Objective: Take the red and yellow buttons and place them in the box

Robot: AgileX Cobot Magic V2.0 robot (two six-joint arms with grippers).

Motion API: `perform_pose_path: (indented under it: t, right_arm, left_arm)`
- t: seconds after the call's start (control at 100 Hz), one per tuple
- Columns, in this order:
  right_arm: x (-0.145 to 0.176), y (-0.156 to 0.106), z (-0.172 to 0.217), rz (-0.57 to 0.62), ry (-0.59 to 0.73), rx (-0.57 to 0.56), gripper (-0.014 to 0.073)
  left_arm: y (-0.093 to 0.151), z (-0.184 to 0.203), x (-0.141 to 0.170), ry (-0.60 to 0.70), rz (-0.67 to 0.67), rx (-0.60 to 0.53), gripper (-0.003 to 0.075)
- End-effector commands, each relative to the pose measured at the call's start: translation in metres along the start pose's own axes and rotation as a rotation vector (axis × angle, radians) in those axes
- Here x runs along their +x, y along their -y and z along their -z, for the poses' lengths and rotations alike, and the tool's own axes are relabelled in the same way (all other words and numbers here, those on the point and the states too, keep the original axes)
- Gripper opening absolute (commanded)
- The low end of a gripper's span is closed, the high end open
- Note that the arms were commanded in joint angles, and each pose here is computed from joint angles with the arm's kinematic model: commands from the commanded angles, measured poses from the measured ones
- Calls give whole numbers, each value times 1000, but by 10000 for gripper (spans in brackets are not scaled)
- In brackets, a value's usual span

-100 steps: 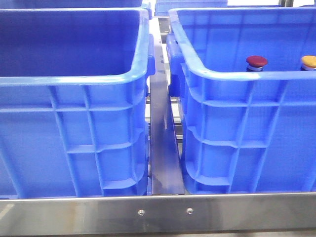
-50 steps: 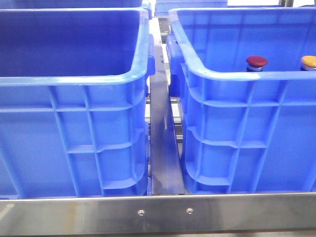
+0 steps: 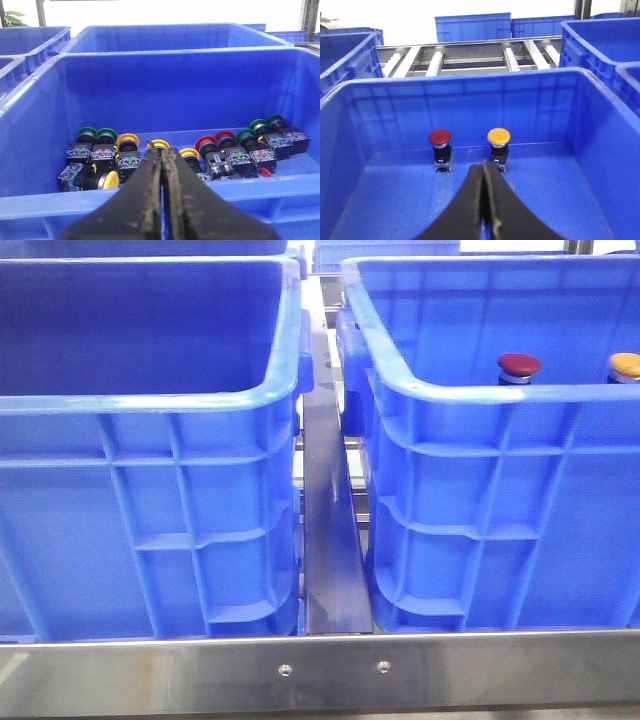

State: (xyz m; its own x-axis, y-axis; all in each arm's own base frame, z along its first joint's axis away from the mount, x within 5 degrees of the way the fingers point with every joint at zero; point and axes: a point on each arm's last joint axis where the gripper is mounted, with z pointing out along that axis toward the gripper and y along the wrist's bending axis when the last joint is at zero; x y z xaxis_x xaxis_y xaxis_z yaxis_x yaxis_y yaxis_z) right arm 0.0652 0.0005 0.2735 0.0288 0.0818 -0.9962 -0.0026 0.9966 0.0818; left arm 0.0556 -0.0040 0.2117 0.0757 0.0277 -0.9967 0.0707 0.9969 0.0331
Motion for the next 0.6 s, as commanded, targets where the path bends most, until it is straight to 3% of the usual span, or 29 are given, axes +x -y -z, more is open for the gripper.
perform_pose_path:
  t: [0.0, 0.25, 0.59]
  right_arm:
    - [-6, 0, 5, -4, 144, -11, -69]
    - [22, 1, 17, -14, 227, -38, -69]
    - [51, 1, 15, -52, 214, -85, -69]
  left_arm:
    - [1, 1, 6, 65, 4, 2, -19]
    - [1, 1, 6, 65, 4, 2, -19]
    - [1, 1, 6, 65, 4, 2, -19]
